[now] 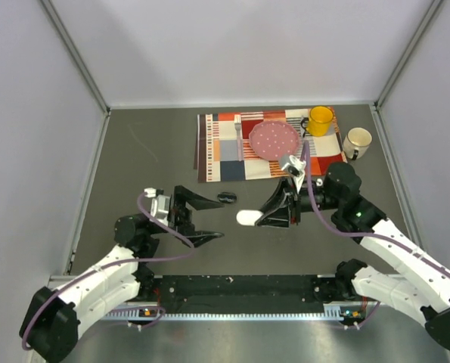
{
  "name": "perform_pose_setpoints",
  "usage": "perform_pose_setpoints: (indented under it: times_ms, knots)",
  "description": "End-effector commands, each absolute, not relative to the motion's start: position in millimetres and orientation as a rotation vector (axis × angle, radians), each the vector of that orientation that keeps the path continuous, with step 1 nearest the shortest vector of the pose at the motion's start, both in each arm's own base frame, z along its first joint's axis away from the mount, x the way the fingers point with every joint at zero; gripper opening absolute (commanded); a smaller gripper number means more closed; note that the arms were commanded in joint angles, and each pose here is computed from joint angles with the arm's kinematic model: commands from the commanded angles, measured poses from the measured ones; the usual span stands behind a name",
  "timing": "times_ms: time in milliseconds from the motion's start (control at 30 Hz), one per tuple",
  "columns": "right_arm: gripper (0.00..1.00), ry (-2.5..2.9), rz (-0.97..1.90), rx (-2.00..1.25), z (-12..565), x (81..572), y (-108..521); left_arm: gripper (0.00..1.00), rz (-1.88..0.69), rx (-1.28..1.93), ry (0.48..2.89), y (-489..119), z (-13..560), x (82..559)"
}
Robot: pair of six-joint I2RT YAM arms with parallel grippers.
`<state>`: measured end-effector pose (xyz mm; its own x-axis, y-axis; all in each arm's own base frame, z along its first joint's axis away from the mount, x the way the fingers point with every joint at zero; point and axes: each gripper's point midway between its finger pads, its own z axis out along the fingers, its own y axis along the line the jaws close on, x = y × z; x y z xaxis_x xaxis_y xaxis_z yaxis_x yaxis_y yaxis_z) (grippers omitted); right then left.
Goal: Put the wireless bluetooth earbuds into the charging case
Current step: Pick up the charging case at the center of the board.
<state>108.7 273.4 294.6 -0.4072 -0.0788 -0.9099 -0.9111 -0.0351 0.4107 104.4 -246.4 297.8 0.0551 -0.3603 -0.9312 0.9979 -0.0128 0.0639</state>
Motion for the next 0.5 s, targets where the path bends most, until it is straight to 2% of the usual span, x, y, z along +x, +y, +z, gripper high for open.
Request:
perform_pose_setpoints:
  times_ms: [0,467]
  knots:
    - [0.00,1.381,1.470,-1.139,307,103,276,0.78,-1.369,0.885,0.775,-244,337,104]
    - [0.00,1.198,1.300,-1.104,309,112,282,0.71,-1.502,0.877,0.871,-271,331,110]
